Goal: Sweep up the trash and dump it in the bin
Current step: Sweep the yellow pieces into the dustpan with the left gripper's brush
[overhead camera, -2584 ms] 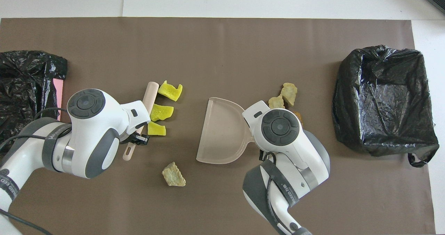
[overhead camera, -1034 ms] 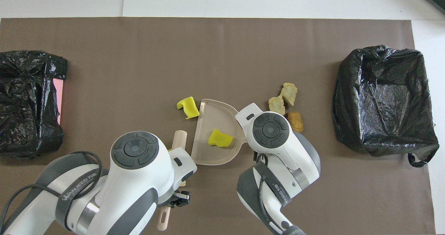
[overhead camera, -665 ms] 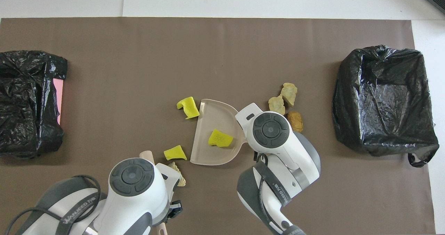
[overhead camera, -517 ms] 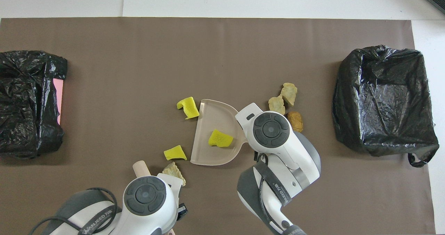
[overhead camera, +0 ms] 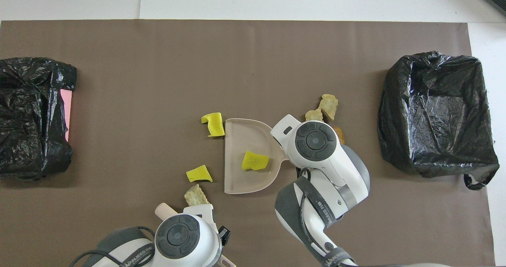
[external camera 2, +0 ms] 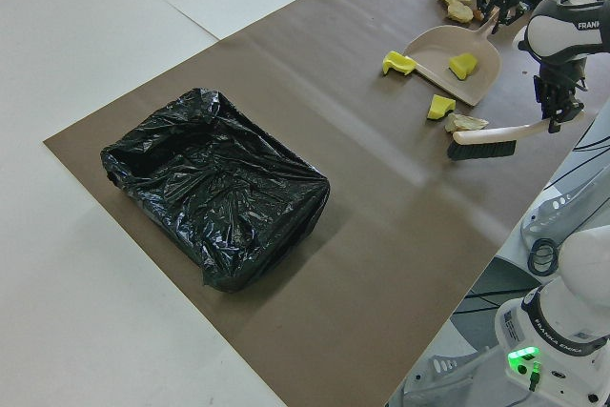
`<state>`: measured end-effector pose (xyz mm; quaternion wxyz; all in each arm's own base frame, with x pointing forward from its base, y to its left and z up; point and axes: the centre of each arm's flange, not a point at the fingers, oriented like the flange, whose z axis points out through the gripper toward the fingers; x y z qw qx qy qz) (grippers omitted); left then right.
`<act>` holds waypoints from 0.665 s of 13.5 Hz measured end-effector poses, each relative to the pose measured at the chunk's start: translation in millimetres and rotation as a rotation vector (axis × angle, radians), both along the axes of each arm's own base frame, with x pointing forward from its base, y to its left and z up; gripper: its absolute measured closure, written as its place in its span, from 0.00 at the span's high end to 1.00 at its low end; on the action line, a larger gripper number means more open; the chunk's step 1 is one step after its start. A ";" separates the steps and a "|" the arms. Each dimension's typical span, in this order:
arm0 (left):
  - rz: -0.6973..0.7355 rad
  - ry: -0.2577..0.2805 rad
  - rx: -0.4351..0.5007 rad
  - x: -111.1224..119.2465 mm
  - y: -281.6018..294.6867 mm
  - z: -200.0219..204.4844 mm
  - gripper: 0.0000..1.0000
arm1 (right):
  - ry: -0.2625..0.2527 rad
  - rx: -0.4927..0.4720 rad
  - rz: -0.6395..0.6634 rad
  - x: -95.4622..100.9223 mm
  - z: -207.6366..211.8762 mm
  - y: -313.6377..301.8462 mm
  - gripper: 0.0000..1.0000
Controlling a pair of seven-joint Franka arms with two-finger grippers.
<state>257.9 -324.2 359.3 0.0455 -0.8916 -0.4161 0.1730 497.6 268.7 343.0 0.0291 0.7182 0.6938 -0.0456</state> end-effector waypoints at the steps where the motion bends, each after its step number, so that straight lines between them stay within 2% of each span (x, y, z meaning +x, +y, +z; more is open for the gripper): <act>1: 0.022 -0.015 -0.011 4.0 -3.9 -5.2 0.26 | 0.000 0.000 0.000 0.0 -0.1 0.0 0.32; 4: 0.026 -0.083 -0.069 26.6 -5.4 -14.7 0.26 | 0.000 -0.001 0.000 0.0 -0.2 0.0 0.32; 9: -0.166 -0.144 -0.172 66.1 10.2 -12.3 0.26 | 0.000 -0.001 0.000 0.1 -0.2 -0.1 0.32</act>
